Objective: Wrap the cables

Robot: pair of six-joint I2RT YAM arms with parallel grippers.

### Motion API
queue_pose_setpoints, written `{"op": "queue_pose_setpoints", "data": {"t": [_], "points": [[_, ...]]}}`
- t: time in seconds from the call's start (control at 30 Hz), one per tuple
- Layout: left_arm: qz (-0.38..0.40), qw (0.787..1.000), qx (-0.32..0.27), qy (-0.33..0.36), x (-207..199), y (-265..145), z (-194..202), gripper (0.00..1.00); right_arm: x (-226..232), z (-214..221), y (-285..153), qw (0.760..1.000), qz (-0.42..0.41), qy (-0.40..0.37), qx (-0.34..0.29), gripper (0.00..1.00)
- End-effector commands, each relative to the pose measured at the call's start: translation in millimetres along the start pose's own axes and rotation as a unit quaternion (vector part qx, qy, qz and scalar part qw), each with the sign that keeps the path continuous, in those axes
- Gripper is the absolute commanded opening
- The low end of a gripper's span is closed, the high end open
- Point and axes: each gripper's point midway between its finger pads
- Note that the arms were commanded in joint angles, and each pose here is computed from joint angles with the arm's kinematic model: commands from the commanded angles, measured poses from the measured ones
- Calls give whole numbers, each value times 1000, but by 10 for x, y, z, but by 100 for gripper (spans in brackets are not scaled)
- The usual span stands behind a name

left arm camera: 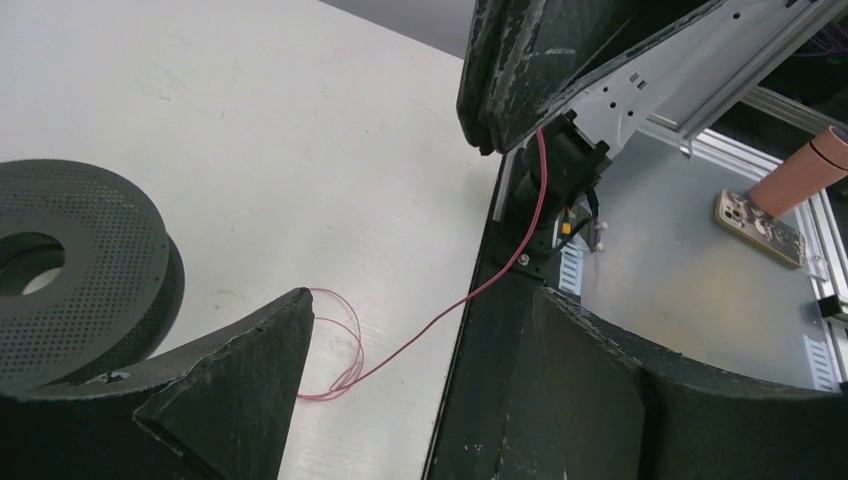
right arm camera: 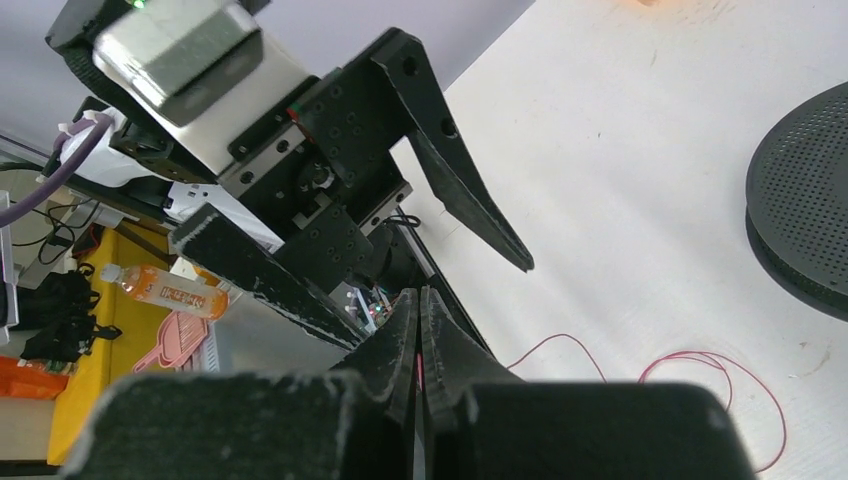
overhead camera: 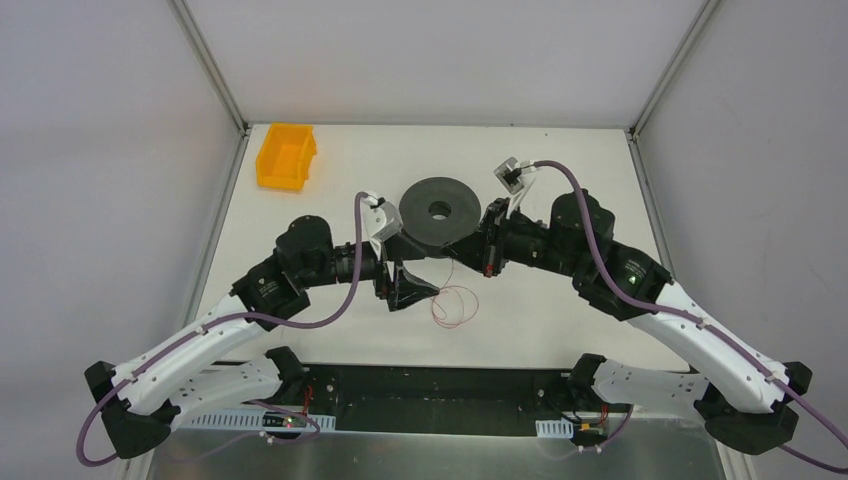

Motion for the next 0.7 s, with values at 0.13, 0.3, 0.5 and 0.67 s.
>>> {"op": "queue_pose_setpoints", "data": {"t": [0.13, 0.3, 0.5, 0.67], "points": [[49, 998, 33, -22, -128, 173, -10, 75, 242, -199, 33, 999, -46, 6, -22, 0], [56, 997, 39, -47, -128, 287, -38, 59, 107, -144, 144, 1000, -21, 4, -13, 0], [-45, 992, 18, -117, 171, 320, -52, 0, -149, -130, 143, 999, 31, -19, -34, 25], [-99, 976, -52, -188, 314, 267, -209, 0, -411, -180, 1, 981, 40, -110, -152, 63]]}}
Point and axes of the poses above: each gripper's point midway between its finger pads, its own y axis out along the fingers, its own x axis along the line the jaws close on, z = x × y, and after that the axes turned 2 degrees about y, right-handed
